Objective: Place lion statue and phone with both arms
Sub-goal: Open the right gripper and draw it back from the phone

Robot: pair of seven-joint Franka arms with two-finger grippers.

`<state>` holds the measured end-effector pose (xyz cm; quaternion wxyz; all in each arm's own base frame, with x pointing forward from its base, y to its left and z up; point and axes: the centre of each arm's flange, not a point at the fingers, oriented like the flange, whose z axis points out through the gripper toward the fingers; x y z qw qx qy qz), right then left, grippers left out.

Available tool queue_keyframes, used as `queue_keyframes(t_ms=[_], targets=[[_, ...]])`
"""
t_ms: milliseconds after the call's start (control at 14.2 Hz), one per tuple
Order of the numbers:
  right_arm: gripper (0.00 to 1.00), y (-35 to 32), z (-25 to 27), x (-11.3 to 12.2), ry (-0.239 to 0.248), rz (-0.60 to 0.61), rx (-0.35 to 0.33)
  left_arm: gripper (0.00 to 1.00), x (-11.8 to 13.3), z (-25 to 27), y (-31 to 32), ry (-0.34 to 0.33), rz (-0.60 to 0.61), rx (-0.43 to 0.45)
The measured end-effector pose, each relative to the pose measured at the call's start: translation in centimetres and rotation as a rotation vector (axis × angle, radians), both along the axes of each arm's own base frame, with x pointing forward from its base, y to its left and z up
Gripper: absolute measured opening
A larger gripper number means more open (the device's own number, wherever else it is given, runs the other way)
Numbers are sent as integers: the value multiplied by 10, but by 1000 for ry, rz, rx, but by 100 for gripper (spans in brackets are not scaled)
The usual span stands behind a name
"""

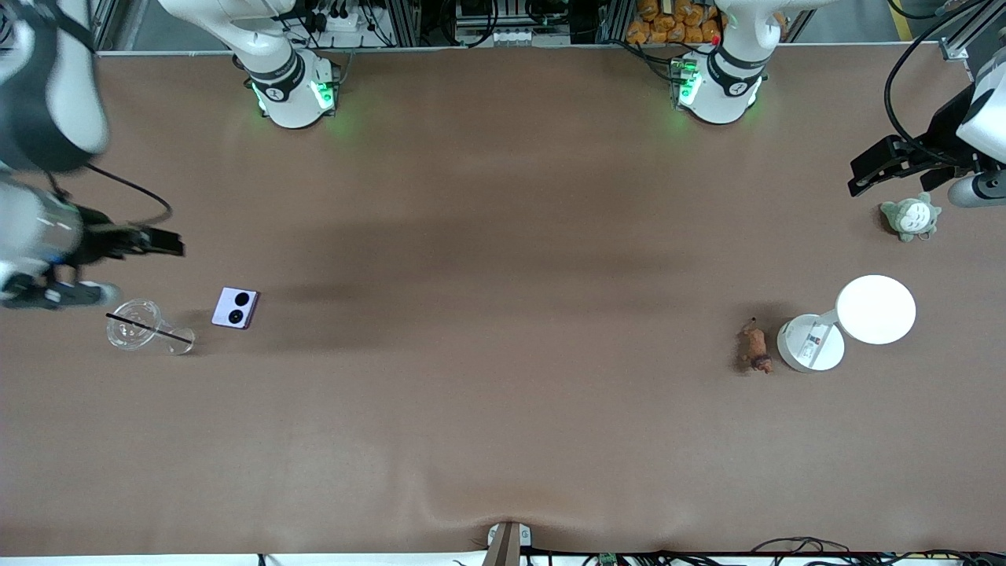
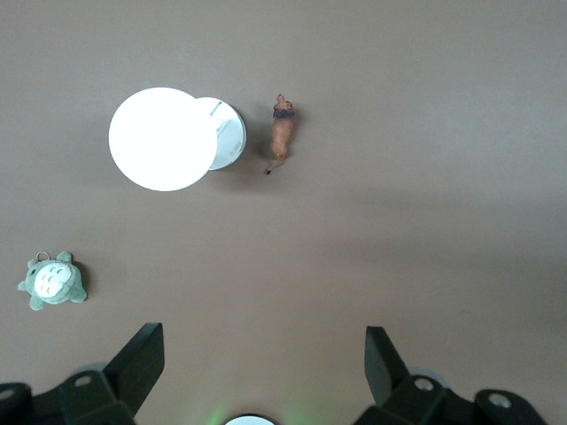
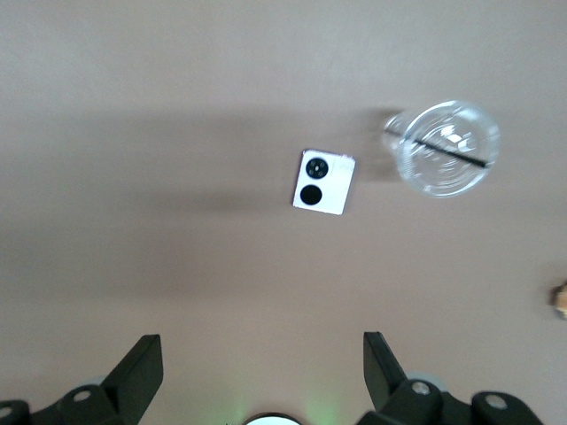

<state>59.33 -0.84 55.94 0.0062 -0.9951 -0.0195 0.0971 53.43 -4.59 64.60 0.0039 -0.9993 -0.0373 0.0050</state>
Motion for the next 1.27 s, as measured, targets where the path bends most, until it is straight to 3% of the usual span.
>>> queue_keyframes(t_ms=[141,352,634,1268], targets=[[100,-4,51,-7,-83,-6,-3,100,0,0,0,0,0,0],[100,-14,95,-36,-129,-21,-4,100,0,0,-1,0,-1,0],[100,-17,107,-61,-120,-63,-11,100,0,1,-2,-2,-6,0],[100,-14,96,-62,-90,-61,-12,100,-4,16,-5,-29,-16,0]])
